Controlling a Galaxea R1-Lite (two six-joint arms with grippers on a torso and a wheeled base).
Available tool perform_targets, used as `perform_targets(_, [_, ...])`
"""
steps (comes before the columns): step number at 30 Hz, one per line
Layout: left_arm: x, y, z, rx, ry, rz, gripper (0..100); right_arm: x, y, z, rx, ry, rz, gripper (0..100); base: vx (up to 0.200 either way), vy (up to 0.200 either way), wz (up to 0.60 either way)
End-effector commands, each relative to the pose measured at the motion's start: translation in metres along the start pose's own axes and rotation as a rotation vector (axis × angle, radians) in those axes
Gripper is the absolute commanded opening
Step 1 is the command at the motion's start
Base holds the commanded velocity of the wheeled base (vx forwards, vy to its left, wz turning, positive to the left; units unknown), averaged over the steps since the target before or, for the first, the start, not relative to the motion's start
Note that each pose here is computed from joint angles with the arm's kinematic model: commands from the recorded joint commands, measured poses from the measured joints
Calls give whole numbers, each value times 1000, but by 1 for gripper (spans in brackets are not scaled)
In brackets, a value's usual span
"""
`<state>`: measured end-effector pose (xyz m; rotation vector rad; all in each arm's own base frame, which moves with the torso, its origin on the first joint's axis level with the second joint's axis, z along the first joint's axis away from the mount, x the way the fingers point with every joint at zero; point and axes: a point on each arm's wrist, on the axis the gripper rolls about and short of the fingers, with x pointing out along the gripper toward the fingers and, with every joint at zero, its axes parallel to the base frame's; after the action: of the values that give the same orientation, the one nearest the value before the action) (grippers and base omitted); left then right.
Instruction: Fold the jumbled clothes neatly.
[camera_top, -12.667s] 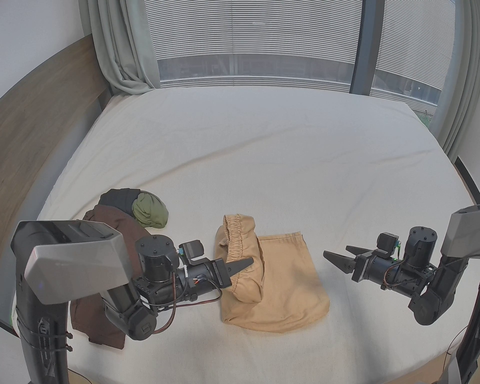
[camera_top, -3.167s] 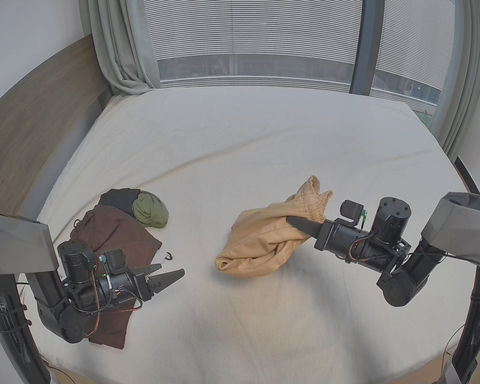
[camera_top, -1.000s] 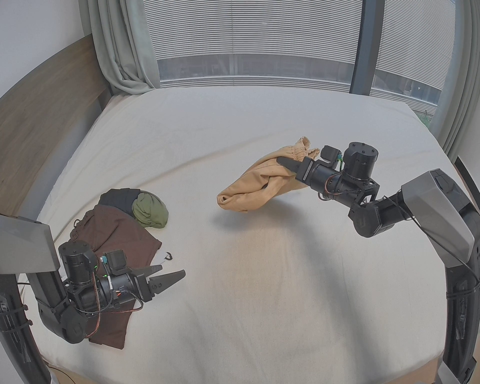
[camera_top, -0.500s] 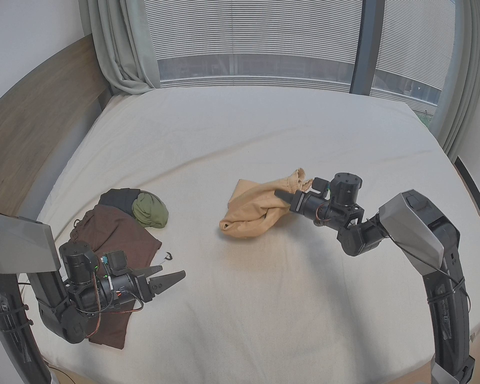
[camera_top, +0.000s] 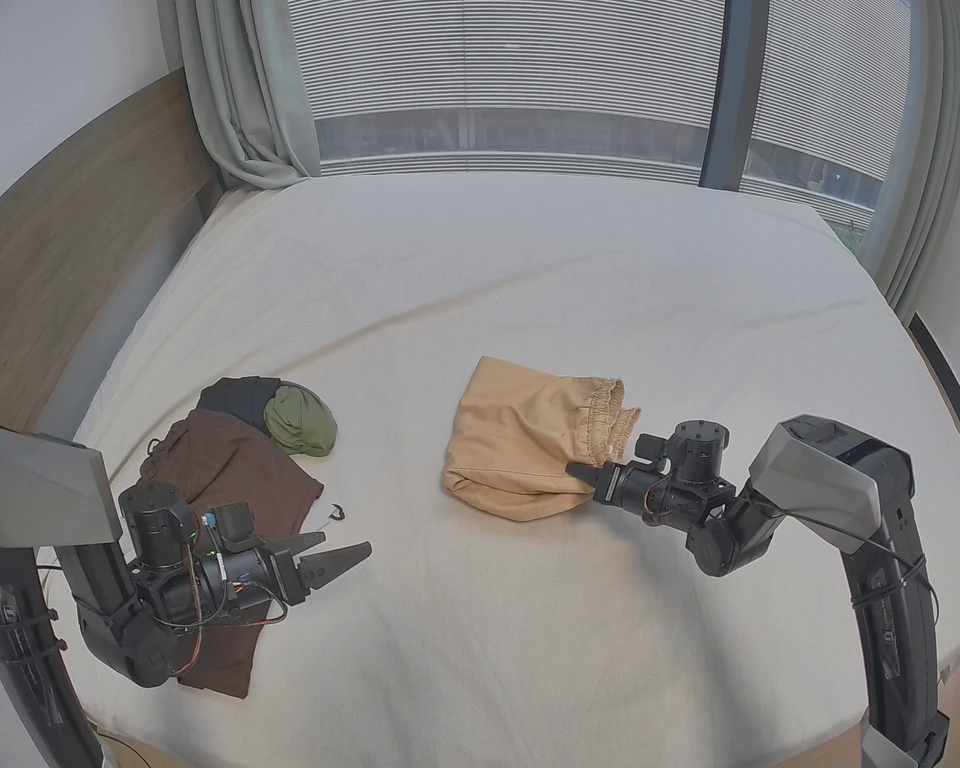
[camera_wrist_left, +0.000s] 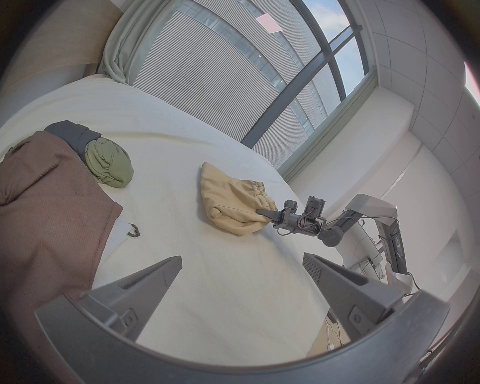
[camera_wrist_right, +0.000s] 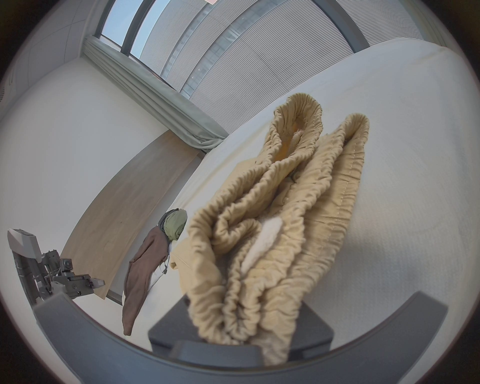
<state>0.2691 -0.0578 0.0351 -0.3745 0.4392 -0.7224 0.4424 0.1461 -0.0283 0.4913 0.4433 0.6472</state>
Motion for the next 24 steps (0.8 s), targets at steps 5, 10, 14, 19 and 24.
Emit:
perform_targets(5, [0,0,0,-1,1,0,100,1,-12,-22,15,24,-20,0,0,0,0])
perform_targets(10, [0,0,0,1,-2,-1,100,1,-12,-22,15,24,-20,0,0,0,0])
perform_targets(14, [0,0,1,3,-6,-1,100,2,-11,-19,10,14,-16,100,0,0,0])
perform_targets(19, [0,0,1,3,-6,-1,100,-2,-10,-13,-1,-25,-25,100,0,0,0])
perform_targets(24, [0,0,2,5,-8,-2,100,-24,-11,12,-7,-68,-52,100,0,0,0])
